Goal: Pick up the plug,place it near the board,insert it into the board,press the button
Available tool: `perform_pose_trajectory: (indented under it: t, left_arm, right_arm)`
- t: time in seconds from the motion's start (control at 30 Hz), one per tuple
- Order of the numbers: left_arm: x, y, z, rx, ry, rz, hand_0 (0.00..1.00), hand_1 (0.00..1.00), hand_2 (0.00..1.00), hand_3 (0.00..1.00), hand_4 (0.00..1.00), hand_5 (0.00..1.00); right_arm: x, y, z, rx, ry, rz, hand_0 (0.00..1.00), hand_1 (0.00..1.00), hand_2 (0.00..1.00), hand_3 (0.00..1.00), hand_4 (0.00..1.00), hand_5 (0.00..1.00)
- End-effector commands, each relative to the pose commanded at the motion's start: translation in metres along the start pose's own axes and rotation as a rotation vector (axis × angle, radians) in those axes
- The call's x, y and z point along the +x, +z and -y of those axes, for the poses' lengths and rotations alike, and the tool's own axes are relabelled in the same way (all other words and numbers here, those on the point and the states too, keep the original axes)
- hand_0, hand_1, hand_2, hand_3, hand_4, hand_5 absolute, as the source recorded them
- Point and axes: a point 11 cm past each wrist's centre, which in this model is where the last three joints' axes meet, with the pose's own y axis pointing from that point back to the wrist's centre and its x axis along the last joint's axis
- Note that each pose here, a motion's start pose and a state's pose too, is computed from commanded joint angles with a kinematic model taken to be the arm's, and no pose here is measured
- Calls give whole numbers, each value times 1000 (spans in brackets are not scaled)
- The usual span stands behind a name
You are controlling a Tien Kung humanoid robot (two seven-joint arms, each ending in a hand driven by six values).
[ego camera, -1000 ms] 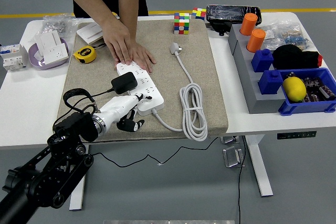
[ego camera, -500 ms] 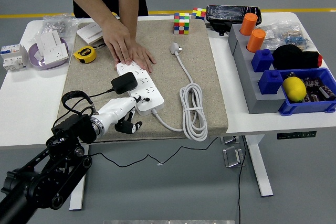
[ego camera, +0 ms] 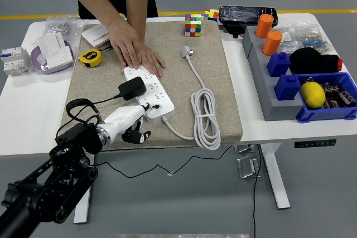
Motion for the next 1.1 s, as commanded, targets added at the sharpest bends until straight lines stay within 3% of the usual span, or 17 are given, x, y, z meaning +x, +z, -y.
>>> perform_pose_trajectory:
  t: [0.37, 0.5, 0.53, 0.7, 0.73, 0.9, 0.93, 1.1]
  left_arm:
    - [39, 14, -11, -50, 126, -17, 194, 39, 152, 869, 623, 2]
    - [60, 23, -15, -84, 210, -12, 194, 39, 152, 869, 623, 2]
    - [67, 25, -16, -95, 243, -11, 233, 160, 256, 860, 620, 2]
    - [92, 30, -19, -155, 356, -114, 233, 160, 256, 860, 620, 2]
    - [94, 31, -19, -163, 362, -139, 464, 578, 544, 841, 691, 63]
    - [107, 30, -18, -194, 389, -303, 464, 578, 544, 841, 691, 63]
    - [108, 28, -16, -196, 383, -349, 900, 986, 978, 983, 998, 367]
    - [111, 19, -9, -187, 347, -489, 900, 986, 978, 983, 998, 367]
  right_arm:
    - [0, 1, 0, -4, 2, -2, 832, 822, 801, 833, 998, 998]
    - [-1, 1, 0, -4, 1, -2, 832, 822, 801, 833, 998, 998]
    - [-1, 1, -1, -3, 1, -1, 832, 822, 801, 833, 998, 998]
    - [-2, -1, -1, 0, 2, 2, 832, 822, 801, 833, 998, 998]
    - [-2, -1, -1, 0, 2, 2, 832, 821, 801, 833, 998, 998]
    - [-2, 0, -1, -3, 2, 4, 832, 821, 801, 833, 998, 998]
    - [-2, 0, -1, -3, 2, 4, 832, 821, 801, 833, 998, 998]
    - [-3, -2, -1, 0, 1, 6, 832, 821, 801, 833, 998, 998]
